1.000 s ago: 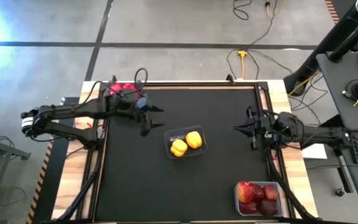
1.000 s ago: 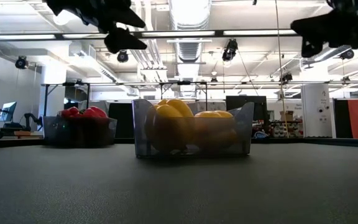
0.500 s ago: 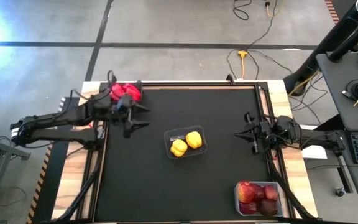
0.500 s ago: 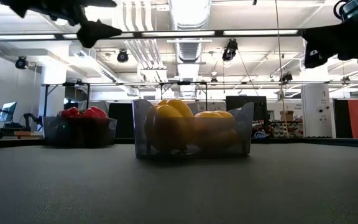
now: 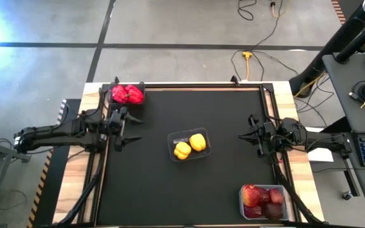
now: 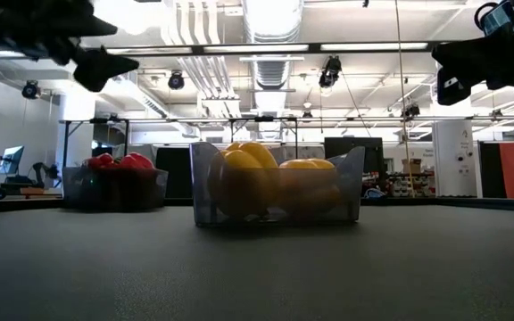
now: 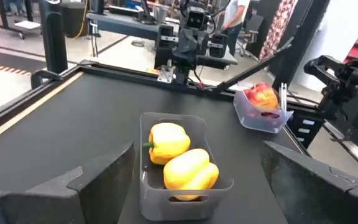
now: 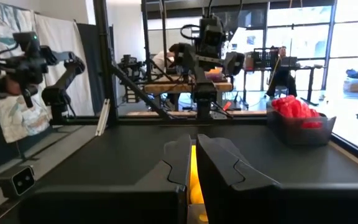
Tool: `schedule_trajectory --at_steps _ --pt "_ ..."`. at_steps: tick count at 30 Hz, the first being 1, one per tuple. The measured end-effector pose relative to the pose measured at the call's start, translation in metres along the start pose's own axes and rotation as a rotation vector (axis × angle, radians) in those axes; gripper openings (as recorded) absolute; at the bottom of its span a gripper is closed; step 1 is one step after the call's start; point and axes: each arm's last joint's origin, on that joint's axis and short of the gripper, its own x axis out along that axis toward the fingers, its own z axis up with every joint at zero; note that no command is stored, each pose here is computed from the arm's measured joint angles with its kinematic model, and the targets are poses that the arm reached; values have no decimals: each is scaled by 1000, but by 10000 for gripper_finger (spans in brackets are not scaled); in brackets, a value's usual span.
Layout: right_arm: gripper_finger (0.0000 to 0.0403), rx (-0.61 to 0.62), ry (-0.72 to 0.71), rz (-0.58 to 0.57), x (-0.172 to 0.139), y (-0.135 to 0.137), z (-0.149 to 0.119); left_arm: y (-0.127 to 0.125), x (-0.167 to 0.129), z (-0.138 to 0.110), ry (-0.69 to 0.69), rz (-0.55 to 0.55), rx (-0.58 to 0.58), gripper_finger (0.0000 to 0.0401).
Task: Sort produce into baskets
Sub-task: Return to Home Position
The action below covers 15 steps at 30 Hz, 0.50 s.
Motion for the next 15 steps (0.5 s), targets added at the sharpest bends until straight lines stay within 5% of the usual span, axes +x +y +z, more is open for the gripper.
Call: schedule_trajectory --at_steps 15 --pt "18 0 0 0 0 0 0 11 -15 -71 -126 16 39 327"
